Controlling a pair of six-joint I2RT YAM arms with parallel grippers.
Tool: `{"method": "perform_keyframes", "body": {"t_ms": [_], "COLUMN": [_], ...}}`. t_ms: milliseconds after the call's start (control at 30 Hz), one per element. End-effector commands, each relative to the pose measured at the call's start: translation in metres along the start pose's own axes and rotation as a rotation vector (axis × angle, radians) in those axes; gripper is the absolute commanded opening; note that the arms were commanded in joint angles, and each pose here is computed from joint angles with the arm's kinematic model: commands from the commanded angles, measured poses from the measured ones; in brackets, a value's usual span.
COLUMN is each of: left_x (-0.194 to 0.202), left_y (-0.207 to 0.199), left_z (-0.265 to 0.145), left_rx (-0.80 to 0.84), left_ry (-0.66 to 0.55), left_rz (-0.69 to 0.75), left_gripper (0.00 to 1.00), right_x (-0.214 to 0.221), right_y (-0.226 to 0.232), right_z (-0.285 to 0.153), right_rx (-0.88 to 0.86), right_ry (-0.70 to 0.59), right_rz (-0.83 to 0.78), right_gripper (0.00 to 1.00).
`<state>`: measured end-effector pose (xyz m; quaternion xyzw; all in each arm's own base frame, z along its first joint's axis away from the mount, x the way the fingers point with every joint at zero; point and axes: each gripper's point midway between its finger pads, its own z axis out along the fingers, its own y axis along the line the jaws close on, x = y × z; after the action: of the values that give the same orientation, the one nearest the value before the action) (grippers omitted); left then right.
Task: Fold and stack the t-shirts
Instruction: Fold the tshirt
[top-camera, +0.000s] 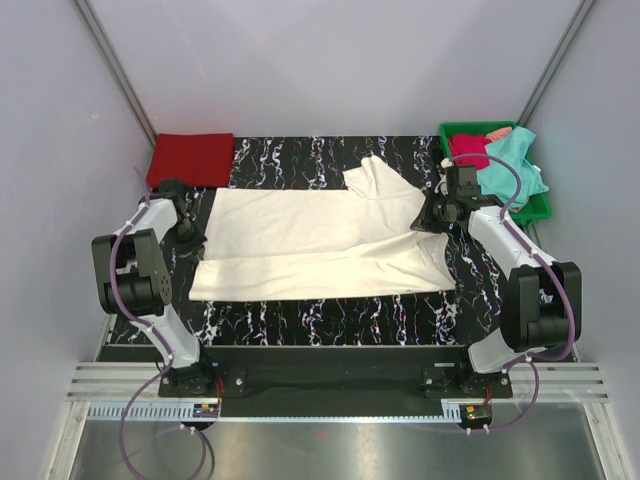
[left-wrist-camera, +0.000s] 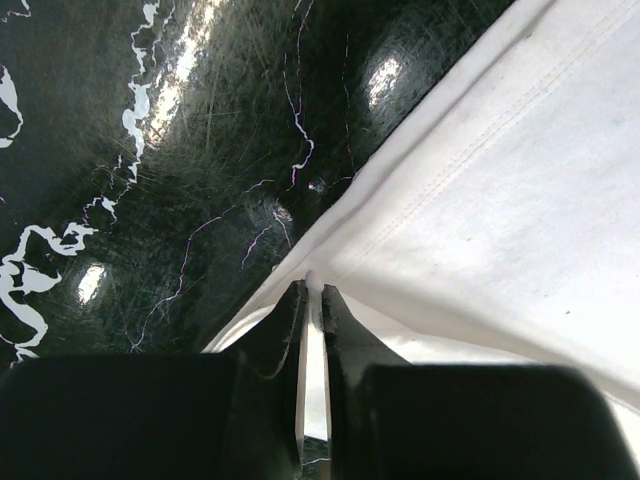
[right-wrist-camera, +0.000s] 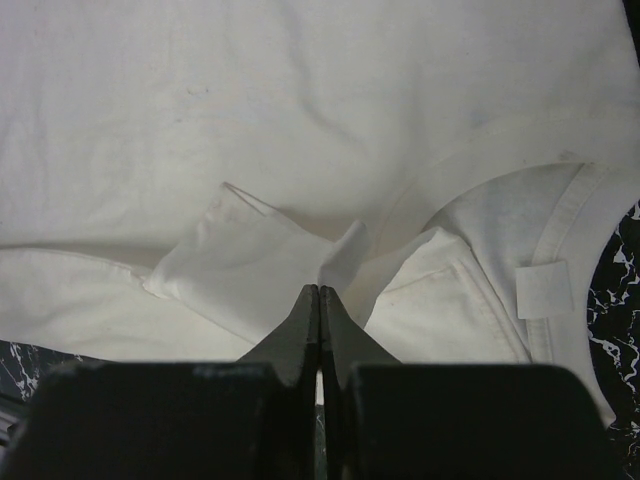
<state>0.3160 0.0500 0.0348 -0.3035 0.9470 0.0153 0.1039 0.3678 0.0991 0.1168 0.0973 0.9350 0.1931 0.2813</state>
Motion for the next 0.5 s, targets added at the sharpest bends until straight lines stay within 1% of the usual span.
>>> {"method": "perform_keyframes", "body": {"t_ms": [0, 367, 467], "left_x": [-0.015, -0.008, -0.005], "left_y": [-0.004, 0.002, 0.006], "left_z": [0.000, 0.002, -0.013], "left_rx": [0.002, -0.018, -0.020], "left_ry": [-0.046, -0.037, -0.063], "left_rz": [0.009, 0.017, 0.012], "left_gripper": [0.00, 0.00, 0.00], "right_x": [-0.011, -0.008, -0.007], "right_y": [-0.002, -0.002, 0.002], "right_z": [-0.003, -0.005, -0.013], "right_rx": [0.012, 0.014, 0.001], "right_ry": [-0.040, -0.028, -0.018], "right_rz": [-0.003, 0.001, -0.005], "right_gripper": [0.00, 0.00, 0.00]}}
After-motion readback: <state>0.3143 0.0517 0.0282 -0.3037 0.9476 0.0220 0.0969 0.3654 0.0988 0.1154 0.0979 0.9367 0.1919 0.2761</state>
